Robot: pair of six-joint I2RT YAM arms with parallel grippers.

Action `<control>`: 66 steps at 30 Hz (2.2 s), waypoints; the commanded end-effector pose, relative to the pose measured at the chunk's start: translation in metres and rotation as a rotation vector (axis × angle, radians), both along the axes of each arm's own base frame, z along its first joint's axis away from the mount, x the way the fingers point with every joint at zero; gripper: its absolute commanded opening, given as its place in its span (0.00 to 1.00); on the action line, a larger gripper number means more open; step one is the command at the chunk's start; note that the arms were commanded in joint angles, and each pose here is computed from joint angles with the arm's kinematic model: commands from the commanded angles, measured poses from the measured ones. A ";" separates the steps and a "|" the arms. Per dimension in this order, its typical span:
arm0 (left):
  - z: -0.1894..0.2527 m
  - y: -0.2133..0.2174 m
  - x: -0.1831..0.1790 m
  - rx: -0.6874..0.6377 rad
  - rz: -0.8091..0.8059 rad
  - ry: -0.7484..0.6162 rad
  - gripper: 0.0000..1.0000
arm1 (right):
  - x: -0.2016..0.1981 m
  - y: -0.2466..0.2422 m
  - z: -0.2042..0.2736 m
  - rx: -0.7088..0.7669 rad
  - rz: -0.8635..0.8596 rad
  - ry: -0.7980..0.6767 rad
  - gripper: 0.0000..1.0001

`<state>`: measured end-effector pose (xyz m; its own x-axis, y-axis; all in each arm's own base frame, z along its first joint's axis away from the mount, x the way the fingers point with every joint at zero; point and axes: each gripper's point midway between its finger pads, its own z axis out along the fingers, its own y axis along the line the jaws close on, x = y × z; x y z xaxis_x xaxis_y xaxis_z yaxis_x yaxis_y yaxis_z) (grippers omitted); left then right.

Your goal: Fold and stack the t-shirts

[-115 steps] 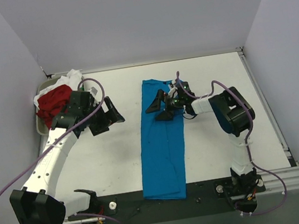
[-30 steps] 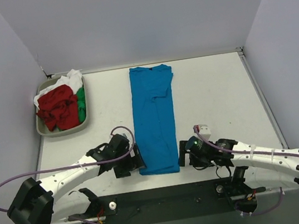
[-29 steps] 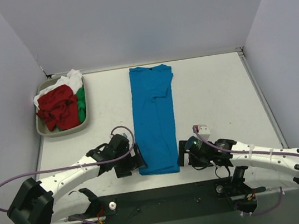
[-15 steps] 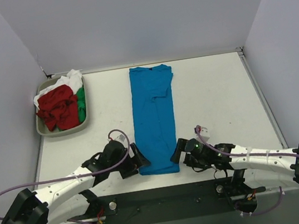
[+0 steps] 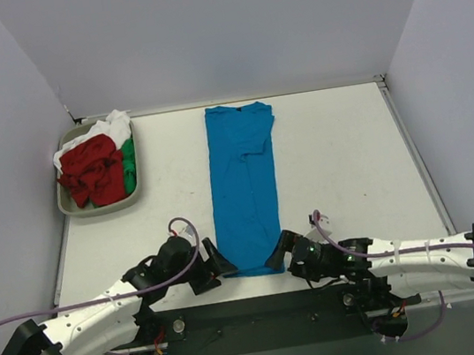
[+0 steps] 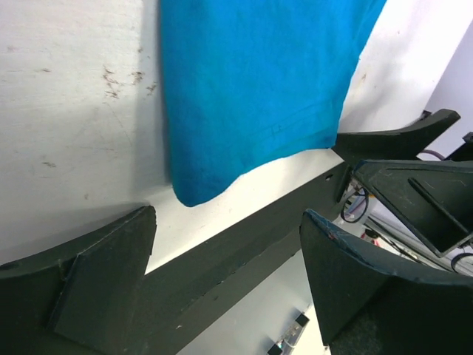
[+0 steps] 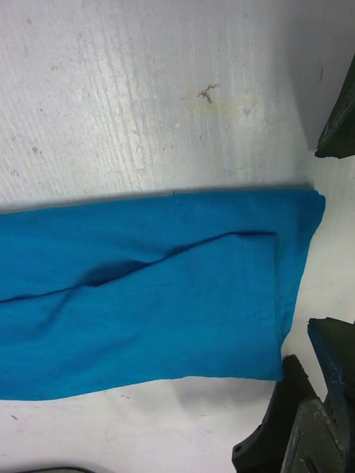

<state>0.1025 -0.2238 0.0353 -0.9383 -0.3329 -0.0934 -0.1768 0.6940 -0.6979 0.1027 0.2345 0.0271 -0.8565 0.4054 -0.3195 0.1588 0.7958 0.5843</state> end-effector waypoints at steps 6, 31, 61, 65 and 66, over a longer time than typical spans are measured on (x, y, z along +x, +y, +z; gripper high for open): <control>-0.073 0.049 -0.036 0.239 0.017 0.139 0.86 | -0.012 -0.051 -0.029 -0.148 -0.063 0.027 0.90; -0.054 0.090 -0.022 0.486 0.047 0.091 0.77 | -0.014 -0.056 -0.032 -0.134 -0.061 0.007 0.89; -0.090 0.086 -0.023 0.459 0.067 0.123 0.39 | -0.017 -0.062 -0.040 -0.147 -0.073 0.022 0.89; -0.090 0.085 -0.021 0.447 0.071 0.114 0.18 | -0.016 -0.061 -0.043 -0.146 -0.079 0.022 0.89; -0.090 0.084 -0.021 0.444 0.072 0.110 0.17 | -0.015 -0.058 -0.042 -0.135 -0.081 0.019 0.89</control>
<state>0.1251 -0.2159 0.0091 -0.9094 -0.3861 -0.1544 -0.2106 0.7478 -0.6297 0.0986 0.2131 0.0246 -0.8141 0.4860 -0.3179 0.2054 0.7531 0.6251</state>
